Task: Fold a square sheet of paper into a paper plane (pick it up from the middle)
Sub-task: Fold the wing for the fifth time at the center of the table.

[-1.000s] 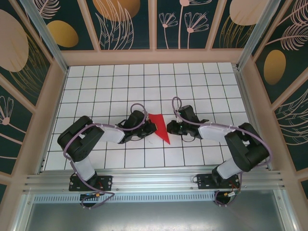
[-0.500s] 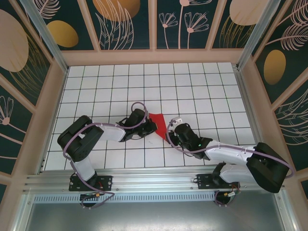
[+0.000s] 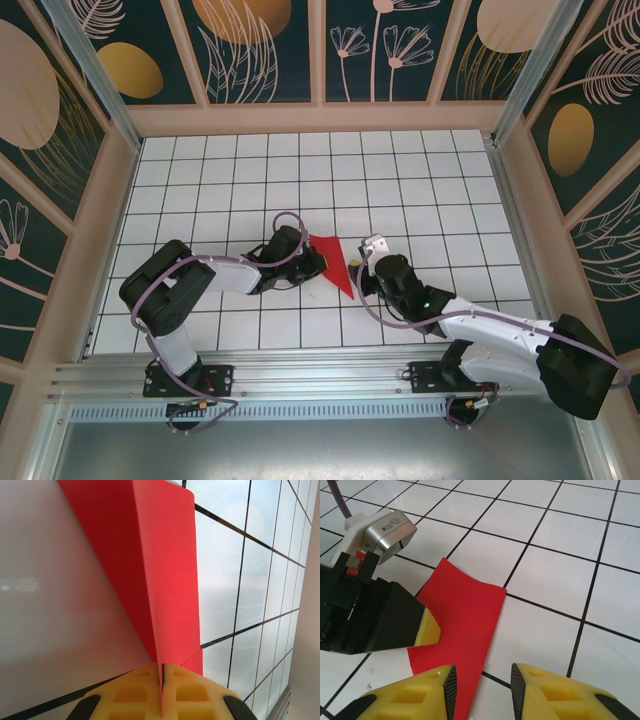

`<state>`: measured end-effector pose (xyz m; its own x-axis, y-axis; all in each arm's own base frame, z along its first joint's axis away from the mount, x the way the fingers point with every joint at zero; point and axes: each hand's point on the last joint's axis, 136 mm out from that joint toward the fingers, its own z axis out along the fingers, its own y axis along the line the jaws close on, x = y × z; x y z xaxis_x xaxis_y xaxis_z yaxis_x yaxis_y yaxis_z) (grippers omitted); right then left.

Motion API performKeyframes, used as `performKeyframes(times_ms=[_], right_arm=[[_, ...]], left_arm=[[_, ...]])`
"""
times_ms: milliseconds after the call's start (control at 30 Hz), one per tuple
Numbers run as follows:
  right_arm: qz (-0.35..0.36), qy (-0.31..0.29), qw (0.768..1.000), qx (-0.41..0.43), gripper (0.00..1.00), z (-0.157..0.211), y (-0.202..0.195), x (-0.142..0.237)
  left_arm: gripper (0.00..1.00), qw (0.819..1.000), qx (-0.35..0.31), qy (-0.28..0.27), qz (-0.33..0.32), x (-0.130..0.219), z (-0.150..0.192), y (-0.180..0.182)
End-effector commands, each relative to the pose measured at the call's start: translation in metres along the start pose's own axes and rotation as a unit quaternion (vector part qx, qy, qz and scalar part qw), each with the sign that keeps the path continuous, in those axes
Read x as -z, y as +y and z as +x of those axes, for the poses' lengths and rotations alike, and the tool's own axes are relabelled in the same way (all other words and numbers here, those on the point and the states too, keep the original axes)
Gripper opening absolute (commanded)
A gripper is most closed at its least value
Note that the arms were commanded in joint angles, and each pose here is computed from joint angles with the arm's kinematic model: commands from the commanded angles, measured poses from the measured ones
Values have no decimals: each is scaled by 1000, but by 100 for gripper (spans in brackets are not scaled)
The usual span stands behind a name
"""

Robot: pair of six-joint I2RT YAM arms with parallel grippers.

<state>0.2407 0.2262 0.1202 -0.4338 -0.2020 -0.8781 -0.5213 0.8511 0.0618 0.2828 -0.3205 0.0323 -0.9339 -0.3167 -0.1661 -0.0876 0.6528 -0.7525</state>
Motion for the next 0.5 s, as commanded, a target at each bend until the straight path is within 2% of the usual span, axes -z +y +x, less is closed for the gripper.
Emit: performKeyframes(times_ms=[0,133,467], right_arm=[[-24,-5,1000,10,37,2,8,-1],[-37,-21,999,25,37,4,16,-3],[-47,3,990,131,36,29,44,-11]], left_arm=[[0,1000,-7,1,10,3,-1,-11],[0,1000,-9,2,10,2,-1,-12],[0,1000,-8,4,6,2,-1,-9]])
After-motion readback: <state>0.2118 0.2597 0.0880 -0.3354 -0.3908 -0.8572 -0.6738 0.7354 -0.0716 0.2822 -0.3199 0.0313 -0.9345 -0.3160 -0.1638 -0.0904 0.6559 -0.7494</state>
